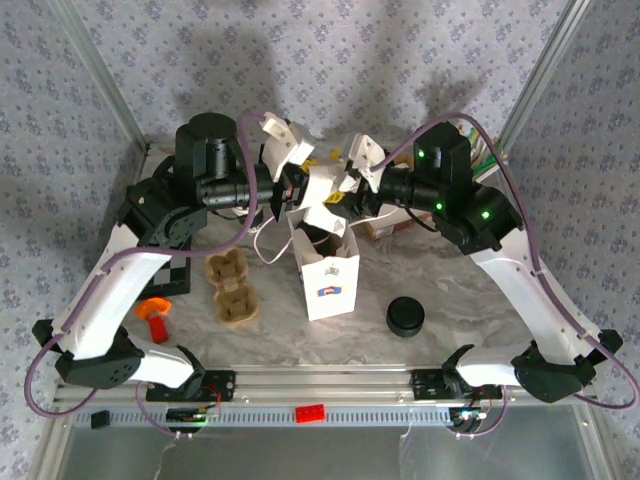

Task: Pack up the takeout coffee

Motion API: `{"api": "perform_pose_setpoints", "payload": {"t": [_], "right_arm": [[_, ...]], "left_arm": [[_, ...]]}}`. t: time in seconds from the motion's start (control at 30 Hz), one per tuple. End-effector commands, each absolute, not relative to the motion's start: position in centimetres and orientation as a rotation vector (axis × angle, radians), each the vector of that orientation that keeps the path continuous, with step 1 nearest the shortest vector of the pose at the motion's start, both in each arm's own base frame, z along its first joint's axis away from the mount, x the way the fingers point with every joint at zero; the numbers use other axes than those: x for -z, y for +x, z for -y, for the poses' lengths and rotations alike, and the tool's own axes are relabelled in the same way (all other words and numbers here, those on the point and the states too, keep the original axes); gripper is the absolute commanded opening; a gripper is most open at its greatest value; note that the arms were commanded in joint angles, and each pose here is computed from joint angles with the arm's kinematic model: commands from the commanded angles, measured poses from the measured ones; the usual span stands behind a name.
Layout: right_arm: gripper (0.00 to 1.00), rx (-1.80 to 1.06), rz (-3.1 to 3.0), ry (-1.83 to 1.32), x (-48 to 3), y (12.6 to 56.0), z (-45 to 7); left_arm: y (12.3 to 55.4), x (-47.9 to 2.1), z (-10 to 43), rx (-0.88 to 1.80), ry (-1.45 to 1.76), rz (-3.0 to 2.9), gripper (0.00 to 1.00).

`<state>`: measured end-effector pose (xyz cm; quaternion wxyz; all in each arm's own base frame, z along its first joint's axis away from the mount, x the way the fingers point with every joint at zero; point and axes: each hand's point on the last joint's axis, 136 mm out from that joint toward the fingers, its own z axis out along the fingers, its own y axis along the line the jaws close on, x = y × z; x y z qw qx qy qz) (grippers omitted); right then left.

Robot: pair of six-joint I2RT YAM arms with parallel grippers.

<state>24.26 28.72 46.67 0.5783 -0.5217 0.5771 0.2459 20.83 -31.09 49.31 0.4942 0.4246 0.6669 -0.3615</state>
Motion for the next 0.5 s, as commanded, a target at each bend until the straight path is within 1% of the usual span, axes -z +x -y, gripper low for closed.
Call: {"api": "perform_pose_setpoints", "payload": {"t": [0.0,0.07,0.13,0.17,0.2,0.23,0.27,0.33,0.37,0.43,0.47], "right_arm": [[0.44,-0.622,-1.356,-1.199,-47.3,23.6,-28.2],[0.27,-0.623,-1.383,-1.173,-47.2,23.8,-28.0],[0.15,-0.639,-1.422,-1.134,-47.3,24.1,-27.9],[0.11,-0.653,-1.439,-1.116,-47.4,24.1,-27.8],[0.06,-0.675,-1.46,-1.097,-47.4,24.1,-27.9],[0.02,-0.698,-1.48,-1.079,-47.4,24.1,-27.9],[0.0,-0.723,-1.51,-1.045,-47.4,24.2,-27.9],[0.0,-0.75,-1.59,-0.944,-47.3,24.9,-27.5],[0.0,-0.749,-1.654,-0.902,-46.7,25.2,-27.2],[0.0,-0.762,-1.751,-0.778,-46.1,26.1,-26.5],[0.0,-0.786,-1.786,-0.726,-45.7,26.3,-26.5]], "left_arm": [[20.0,-51.0,30.2,0.865,1.016,-1.564,0.0],[20.1,-51.1,30.0,0.853,1.006,-1.564,0.0],[20.5,-51.2,29.7,0.823,0.983,-1.569,0.0],[20.8,-51.4,29.4,0.808,0.963,-1.57,0.01],[20.9,-51.7,29.2,0.799,0.951,-1.566,0.04],[21.0,-51.9,29.0,0.787,0.935,-1.569,0.11],[21.2,-52.2,28.6,0.773,0.913,-1.57,0.21],[21.6,-52.7,27.4,0.721,0.857,-1.578,0.41],[22.0,-53.0,26.5,0.685,0.807,-1.588,0.46],[22.9,-53.1,24.2,0.603,0.691,-1.628,0.49],[23.2,-53.0,22.8,0.566,0.625,-1.653,0.53]]}}
